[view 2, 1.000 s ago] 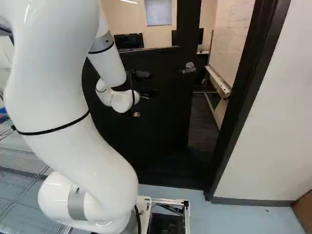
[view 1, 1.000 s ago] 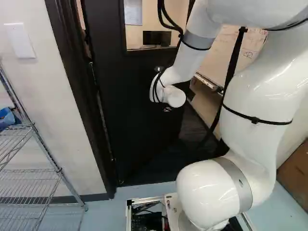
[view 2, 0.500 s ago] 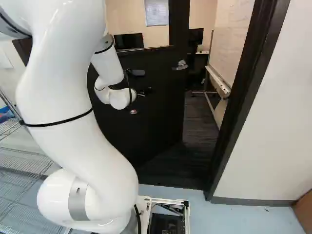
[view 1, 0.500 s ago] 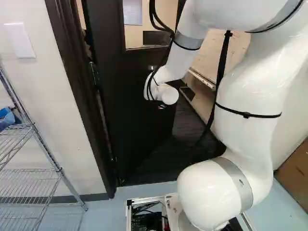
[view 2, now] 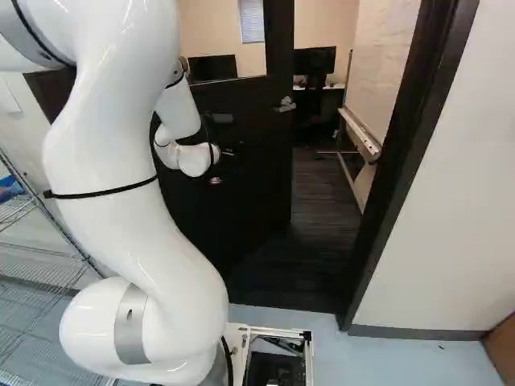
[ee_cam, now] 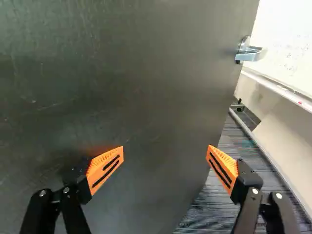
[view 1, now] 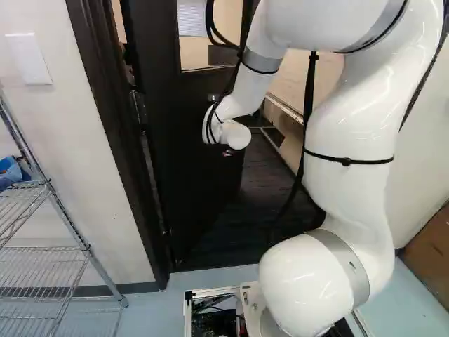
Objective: Open the door and move inside
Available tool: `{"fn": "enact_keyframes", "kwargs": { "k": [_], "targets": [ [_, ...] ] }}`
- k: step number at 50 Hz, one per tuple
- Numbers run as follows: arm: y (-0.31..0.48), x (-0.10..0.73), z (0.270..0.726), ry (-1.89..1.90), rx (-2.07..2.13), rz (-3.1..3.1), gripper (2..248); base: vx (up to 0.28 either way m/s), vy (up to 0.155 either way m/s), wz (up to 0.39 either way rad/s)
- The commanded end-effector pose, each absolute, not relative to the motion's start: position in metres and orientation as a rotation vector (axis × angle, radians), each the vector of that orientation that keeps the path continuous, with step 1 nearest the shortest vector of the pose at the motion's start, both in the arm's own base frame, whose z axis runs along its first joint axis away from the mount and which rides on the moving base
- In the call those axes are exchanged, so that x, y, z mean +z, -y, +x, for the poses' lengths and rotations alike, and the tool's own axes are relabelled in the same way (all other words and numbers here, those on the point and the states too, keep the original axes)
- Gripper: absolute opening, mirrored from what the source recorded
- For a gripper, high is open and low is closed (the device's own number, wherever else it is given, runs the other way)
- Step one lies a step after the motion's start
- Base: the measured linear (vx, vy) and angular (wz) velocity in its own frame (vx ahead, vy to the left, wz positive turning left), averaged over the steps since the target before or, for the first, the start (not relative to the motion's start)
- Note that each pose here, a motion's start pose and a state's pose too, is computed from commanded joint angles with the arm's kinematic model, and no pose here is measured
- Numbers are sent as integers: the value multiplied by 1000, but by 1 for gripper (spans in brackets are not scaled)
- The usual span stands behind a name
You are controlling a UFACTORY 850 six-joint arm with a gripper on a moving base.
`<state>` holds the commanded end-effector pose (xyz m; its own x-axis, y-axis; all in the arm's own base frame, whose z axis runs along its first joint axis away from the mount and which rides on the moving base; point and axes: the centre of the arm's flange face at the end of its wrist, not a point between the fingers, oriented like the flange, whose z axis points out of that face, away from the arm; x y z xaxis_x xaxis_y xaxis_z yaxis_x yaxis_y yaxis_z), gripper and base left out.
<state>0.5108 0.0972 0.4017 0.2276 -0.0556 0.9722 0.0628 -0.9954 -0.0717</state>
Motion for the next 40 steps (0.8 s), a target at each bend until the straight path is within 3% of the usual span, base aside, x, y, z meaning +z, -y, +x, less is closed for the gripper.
{"fn": "enact_keyframes", "kwargs": {
  "k": [40],
  "targets": [
    [-137, 397, 551, 89, -1895, -2332, 247, 0, 0, 0]
  ]
}}
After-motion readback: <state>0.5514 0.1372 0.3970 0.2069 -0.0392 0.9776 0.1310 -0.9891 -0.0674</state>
